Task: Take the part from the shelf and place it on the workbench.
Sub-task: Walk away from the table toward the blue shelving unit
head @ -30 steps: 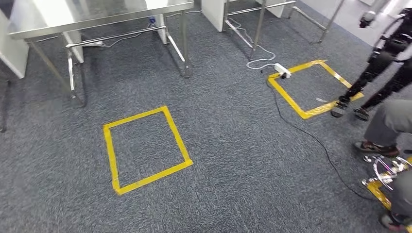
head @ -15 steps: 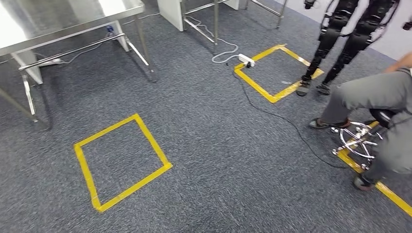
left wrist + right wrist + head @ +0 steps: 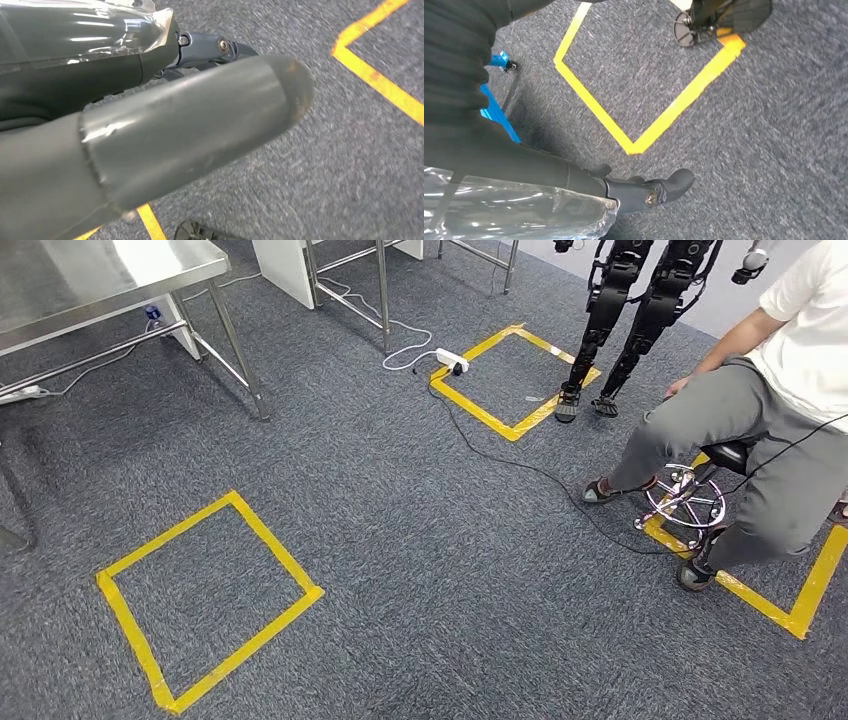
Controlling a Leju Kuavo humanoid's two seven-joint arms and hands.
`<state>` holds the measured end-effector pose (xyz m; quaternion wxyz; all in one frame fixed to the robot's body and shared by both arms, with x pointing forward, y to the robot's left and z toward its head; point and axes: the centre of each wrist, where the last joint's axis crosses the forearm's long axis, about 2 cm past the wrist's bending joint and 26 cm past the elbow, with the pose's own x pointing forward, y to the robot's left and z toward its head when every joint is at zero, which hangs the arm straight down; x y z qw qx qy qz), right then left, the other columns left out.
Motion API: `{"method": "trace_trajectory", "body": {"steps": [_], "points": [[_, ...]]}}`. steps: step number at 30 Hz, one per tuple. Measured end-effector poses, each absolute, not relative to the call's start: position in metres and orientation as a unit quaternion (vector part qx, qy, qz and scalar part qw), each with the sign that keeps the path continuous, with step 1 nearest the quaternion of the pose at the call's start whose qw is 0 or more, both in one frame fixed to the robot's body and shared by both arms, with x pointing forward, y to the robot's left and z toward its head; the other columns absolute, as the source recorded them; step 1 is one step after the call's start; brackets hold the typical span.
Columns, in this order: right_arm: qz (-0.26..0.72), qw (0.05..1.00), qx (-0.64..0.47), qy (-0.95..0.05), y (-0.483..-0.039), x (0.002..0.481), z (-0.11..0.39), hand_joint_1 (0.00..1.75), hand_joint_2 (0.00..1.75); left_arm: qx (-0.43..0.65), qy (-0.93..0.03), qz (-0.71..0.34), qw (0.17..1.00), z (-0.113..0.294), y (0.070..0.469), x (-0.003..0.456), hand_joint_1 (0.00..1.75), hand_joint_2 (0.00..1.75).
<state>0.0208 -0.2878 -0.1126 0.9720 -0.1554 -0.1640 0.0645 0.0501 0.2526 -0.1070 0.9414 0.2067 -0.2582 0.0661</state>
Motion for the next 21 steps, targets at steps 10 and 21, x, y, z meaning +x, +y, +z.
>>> {"method": "trace_trajectory", "body": {"steps": [10, 21], "points": [[0.079, 0.971, -0.146, -0.17, -0.246, 0.015, -0.111, 0.0, 1.75, 0.184, -0.263, 0.07, 0.945, -0.107, 0.252, 0.05, 0.0, 0.0], [0.072, 0.978, -0.125, -0.151, -0.227, 0.015, -0.109, 0.0, 1.75, 0.085, -0.174, 0.084, 0.977, -0.109, 0.255, 0.047, 0.0, 0.0]]}}
